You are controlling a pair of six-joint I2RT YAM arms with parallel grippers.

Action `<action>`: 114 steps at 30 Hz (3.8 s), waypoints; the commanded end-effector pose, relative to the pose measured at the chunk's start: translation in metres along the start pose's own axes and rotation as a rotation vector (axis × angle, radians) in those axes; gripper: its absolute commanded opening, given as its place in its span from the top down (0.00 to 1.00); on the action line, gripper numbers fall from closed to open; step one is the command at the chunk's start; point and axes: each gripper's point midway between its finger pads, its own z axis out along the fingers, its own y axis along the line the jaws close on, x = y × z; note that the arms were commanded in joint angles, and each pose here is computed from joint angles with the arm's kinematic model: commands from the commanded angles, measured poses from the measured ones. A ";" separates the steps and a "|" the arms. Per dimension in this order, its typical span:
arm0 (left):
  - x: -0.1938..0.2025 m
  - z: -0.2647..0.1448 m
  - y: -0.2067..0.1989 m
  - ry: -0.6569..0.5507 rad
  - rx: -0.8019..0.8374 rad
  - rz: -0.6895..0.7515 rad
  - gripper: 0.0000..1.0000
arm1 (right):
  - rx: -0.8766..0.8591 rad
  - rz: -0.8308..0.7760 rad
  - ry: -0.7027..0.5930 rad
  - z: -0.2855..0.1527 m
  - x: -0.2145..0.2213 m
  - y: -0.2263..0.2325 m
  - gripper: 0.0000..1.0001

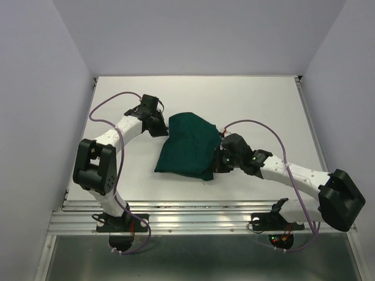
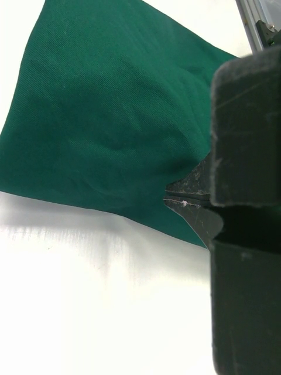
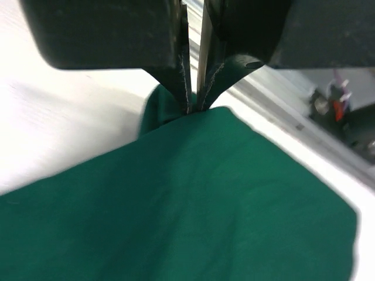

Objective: Prepare the surgical pack
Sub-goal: Pack the surgical kit at the center of the board.

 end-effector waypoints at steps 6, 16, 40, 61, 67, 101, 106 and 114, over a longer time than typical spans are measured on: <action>-0.010 -0.010 -0.006 -0.035 0.035 0.023 1.00 | 0.427 0.074 -0.085 -0.010 -0.017 -0.065 0.87; -0.017 -0.015 -0.003 -0.049 0.033 0.022 1.00 | -0.020 -0.132 -0.172 -0.034 -0.028 0.043 0.85; -0.013 -0.008 0.003 -0.030 0.040 0.016 1.00 | 0.532 -0.032 -0.155 0.003 -0.012 -0.040 0.89; -0.022 -0.018 0.007 -0.060 0.060 0.004 1.00 | 0.227 0.435 -0.177 -0.020 -0.060 -0.085 0.18; -0.022 -0.021 0.009 -0.063 0.060 0.005 1.00 | 0.008 0.628 -0.125 0.006 -0.059 -0.065 0.07; -0.055 -0.035 -0.008 -0.124 0.119 -0.004 1.00 | -0.010 0.529 -0.509 -0.060 -0.142 -0.045 0.99; -0.074 -0.030 -0.020 -0.126 0.132 -0.006 1.00 | 0.043 0.532 -0.470 -0.073 -0.125 -0.049 0.99; -0.072 -0.024 -0.033 -0.105 0.164 0.000 1.00 | 0.234 0.599 -0.406 -0.065 -0.069 -0.098 0.99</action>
